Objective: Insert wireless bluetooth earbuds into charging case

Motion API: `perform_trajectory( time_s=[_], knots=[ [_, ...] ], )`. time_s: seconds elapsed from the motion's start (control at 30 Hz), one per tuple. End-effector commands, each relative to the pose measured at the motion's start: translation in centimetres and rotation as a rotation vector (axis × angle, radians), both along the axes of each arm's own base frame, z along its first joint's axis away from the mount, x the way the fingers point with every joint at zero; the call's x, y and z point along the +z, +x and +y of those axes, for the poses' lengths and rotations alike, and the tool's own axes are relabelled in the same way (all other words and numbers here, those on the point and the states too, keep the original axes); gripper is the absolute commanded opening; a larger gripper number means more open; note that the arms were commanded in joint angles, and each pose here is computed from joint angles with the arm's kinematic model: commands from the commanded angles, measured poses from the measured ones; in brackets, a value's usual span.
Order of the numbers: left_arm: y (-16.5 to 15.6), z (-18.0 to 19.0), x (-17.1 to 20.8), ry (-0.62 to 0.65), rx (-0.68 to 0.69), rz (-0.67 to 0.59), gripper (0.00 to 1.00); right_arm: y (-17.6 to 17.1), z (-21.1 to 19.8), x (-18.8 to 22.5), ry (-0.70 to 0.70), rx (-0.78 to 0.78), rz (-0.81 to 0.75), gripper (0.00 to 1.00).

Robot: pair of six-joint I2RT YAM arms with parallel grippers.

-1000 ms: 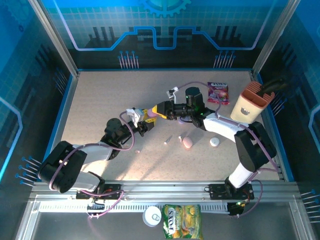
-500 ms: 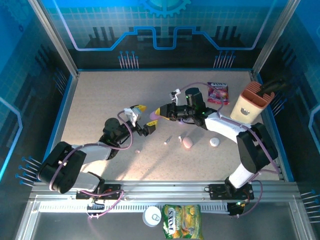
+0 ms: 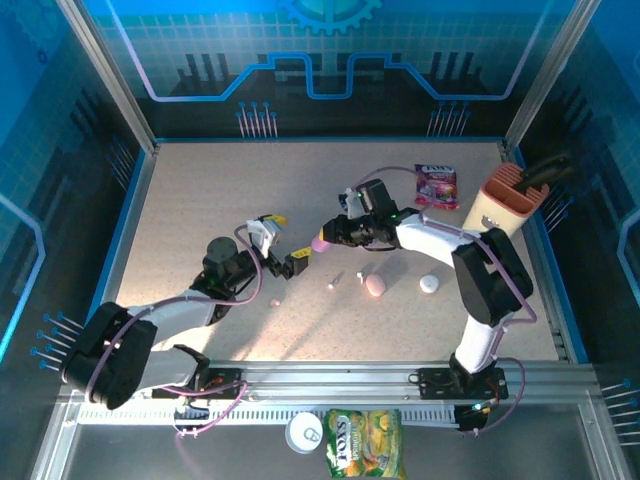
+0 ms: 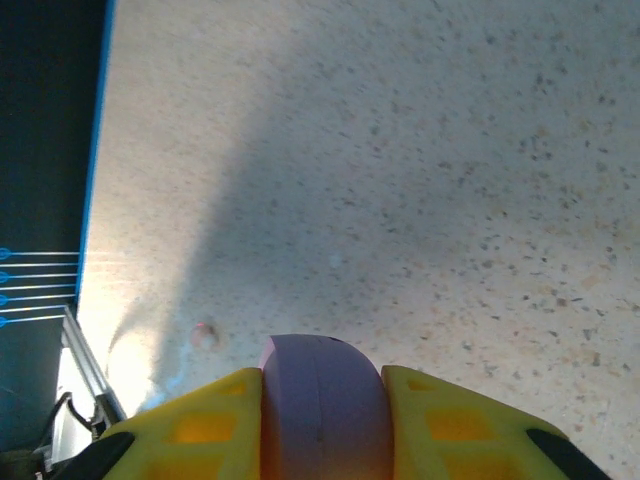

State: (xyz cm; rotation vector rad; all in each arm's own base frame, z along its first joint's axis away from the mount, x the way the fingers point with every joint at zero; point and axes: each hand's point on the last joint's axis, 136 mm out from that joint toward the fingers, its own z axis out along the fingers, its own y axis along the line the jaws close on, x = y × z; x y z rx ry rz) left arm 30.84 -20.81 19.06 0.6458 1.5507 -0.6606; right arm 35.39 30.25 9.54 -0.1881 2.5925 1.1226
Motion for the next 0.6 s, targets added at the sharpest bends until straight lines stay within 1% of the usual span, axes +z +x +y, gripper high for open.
perform_trajectory(
  time_s=[0.0, 0.13, 0.23, 0.3, 0.37, 0.47, 0.57],
  knots=[
    [-0.1, 0.6, -0.2, 0.019, 0.021, 0.009, 0.99, 0.3, 1.2, -1.3, -0.022, 0.033, 0.011, 0.27],
    [-0.2, 0.7, -0.3, 0.023, 0.028, 0.017, 0.99, 0.6, 1.4, -3.2, -0.054, 0.037, 0.032, 0.27],
    [-0.2, 0.7, -0.3, 0.021, 0.025, 0.026, 0.99, 0.6, 1.2, -4.2, -0.097, 0.045, 0.038, 0.30],
    [-0.2, 0.6, -0.4, 0.022, 0.021, 0.037, 0.99, 0.5, 0.9, -4.8, -0.131, 0.049, 0.037, 0.35],
    [-0.1, 0.5, -0.4, 0.023, 0.018, 0.043, 0.99, 0.5, 0.4, -4.8, -0.170, 0.052, 0.025, 0.44],
    [0.0, 0.4, -0.5, 0.025, 0.015, 0.050, 0.99, 0.6, -0.8, -4.0, -0.242, 0.053, -0.025, 0.53],
    [0.0, 0.4, -0.5, 0.025, 0.012, 0.056, 0.99, 0.8, -2.8, -2.3, -0.336, 0.029, -0.103, 0.60]
  ],
)
